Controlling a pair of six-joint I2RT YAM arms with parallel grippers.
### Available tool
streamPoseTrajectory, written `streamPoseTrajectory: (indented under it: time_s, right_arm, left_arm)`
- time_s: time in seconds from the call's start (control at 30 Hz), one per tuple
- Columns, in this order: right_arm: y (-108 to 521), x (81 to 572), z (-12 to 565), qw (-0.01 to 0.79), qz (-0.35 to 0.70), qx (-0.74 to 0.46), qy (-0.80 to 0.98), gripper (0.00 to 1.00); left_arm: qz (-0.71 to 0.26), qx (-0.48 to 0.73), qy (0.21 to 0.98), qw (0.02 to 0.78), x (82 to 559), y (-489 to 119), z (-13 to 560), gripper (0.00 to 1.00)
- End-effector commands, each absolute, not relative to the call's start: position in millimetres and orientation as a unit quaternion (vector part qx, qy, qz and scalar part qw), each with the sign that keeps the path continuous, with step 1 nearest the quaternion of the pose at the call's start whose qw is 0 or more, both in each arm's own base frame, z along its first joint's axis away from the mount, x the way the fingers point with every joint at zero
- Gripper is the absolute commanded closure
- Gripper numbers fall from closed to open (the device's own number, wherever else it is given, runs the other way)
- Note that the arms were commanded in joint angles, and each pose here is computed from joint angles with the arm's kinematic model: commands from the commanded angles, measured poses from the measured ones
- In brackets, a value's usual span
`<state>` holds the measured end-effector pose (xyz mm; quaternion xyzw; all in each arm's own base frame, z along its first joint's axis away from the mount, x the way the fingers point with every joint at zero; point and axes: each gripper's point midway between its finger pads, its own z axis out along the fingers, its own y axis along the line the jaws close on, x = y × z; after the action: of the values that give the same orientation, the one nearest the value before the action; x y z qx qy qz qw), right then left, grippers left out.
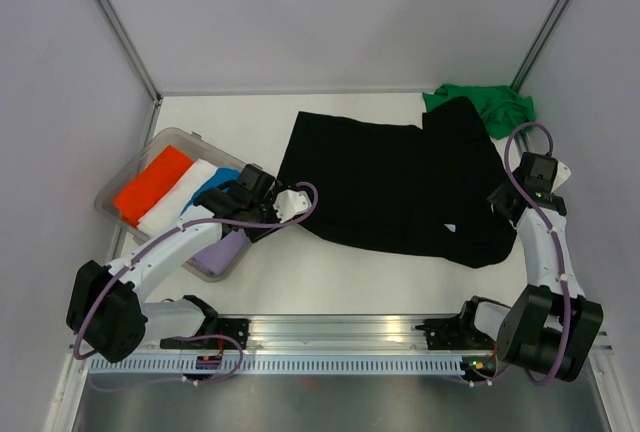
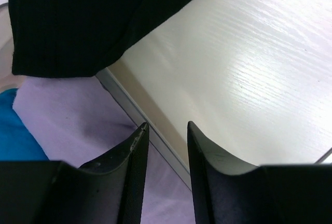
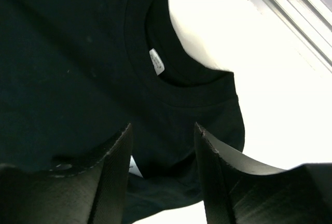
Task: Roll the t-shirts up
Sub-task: Flatten the tshirt
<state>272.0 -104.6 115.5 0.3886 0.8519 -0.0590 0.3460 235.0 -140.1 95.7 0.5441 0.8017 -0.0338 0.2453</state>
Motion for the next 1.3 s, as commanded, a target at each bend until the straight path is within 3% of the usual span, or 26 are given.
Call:
streamPoseTrajectory:
  time_s: [0.0,0.27,0.57,0.8,0.87,0.97,1.07,1.23,1.27]
  right_arm:
    - [-119,280,131,0.354,-0.086,0.396,0.843,0.41]
    - [-94,267,150,0.357,-0.033,0.39,0.848,0.29]
    - [-37,230,142,0.291,0.077,0.383,0.873,0.32]
    - [-56,213,127,0.269,0.011,0.384,0.883,0.33]
    - [-63,223,121,0.272,-0.001,0.383,0.883,0.4]
    - [-72,243,104,0.266,-0.006,0.384,0.884,0.64]
    - [-80,269,102,0.279,-0.003,0.377,0.883,0.79]
    - [-97,329,97,0.289,0.007,0.384,0.877,1.0]
    - [-98,333,88,0.28,0.009,0.39,0.877,1.0]
  left_arm:
    - [-0.087,0.543,0.799,0.246,217,-157,114,0.59]
    - [-0.086,0.561,0.773,0.282,220,-161,141,0.58]
    - [-0.066,0.542,0.769,0.333,241,-167,182,0.55]
    - [-0.008,0.521,0.777,0.354,251,-157,201,0.54]
    - [-0.001,0.524,0.776,0.351,246,-151,200,0.54]
    - [0.004,0.54,0.769,0.343,238,-144,194,0.53]
    - [-0.001,0.55,0.763,0.34,239,-148,191,0.53]
    - [-0.031,0.553,0.758,0.343,254,-174,193,0.53]
    - [-0.033,0.553,0.759,0.344,257,-177,191,0.53]
